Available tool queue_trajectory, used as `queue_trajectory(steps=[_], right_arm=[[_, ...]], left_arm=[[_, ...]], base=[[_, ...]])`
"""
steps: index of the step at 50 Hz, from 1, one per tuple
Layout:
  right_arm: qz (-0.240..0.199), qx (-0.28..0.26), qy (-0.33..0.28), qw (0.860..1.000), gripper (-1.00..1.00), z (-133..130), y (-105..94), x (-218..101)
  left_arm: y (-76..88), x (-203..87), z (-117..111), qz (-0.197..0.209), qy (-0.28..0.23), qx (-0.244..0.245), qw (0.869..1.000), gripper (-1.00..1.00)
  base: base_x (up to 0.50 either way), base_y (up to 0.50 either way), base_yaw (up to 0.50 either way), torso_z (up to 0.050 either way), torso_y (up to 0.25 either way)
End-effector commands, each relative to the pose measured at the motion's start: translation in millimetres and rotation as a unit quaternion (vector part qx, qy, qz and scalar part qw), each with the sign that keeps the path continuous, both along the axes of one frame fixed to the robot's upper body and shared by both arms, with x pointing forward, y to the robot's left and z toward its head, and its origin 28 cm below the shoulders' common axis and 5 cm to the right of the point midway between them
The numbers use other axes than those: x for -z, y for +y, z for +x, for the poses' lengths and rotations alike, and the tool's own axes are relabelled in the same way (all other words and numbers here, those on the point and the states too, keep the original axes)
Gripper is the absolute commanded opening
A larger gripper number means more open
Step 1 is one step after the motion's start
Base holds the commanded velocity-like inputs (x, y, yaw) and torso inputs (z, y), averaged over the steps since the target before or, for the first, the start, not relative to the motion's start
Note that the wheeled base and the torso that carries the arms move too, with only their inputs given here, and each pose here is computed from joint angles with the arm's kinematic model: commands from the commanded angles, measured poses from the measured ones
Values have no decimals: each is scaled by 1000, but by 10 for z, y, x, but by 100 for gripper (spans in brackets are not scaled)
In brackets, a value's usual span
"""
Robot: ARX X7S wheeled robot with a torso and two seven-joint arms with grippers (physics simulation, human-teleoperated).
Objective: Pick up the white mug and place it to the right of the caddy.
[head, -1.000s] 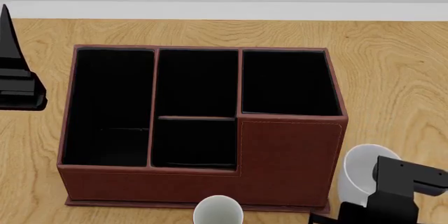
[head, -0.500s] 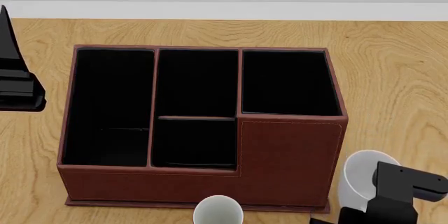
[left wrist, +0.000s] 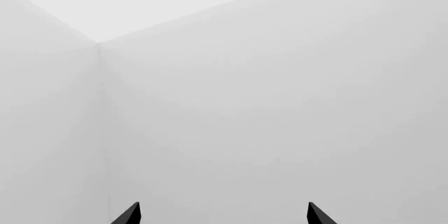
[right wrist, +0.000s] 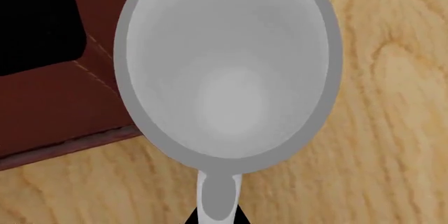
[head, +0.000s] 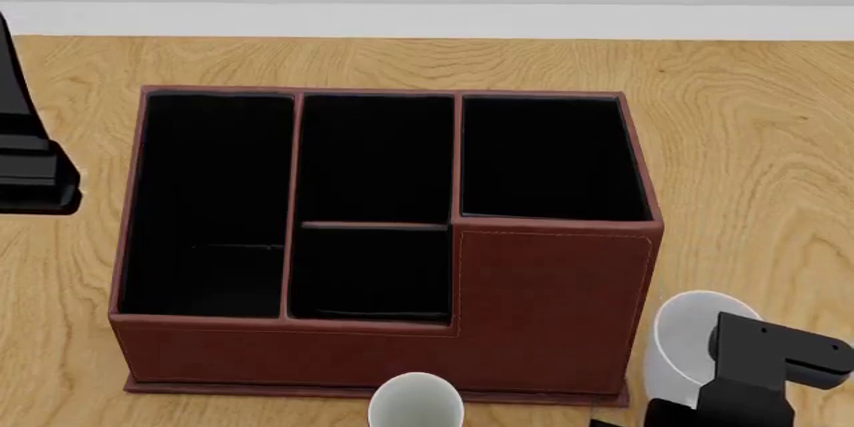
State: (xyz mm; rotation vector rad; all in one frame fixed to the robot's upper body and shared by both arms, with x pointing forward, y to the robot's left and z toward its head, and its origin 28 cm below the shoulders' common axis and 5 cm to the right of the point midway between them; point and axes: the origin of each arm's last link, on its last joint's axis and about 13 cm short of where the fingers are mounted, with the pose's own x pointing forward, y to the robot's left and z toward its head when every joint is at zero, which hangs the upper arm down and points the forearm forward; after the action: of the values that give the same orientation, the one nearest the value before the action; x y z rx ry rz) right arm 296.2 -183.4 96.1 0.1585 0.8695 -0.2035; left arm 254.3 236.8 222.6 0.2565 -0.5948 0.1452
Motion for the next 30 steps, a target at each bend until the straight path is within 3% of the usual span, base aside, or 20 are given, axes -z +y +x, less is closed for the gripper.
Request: queue_trajectory(steps=[1, 18, 19, 30], right_arm=[[-8, -4, 2, 1000, -100, 1, -14, 49], [3, 2, 8, 1000, -100, -18, -30, 86], [5, 3, 9, 1000, 100, -21, -32, 86], [9, 3, 8, 1000, 100, -36, -28, 98]], left_arm=[[7, -3, -9, -1, -1, -1, 1000, 100], [10, 18, -3, -2, 2, -2, 1000, 100], [10, 18, -6, -2, 1, -1, 1000, 100], [7, 16, -20, -2, 1, -2, 1000, 100]], base=[[12, 0, 3, 0, 0], [3, 0, 2, 0, 0], [0, 0, 3, 0, 0], [0, 0, 0, 0, 0]])
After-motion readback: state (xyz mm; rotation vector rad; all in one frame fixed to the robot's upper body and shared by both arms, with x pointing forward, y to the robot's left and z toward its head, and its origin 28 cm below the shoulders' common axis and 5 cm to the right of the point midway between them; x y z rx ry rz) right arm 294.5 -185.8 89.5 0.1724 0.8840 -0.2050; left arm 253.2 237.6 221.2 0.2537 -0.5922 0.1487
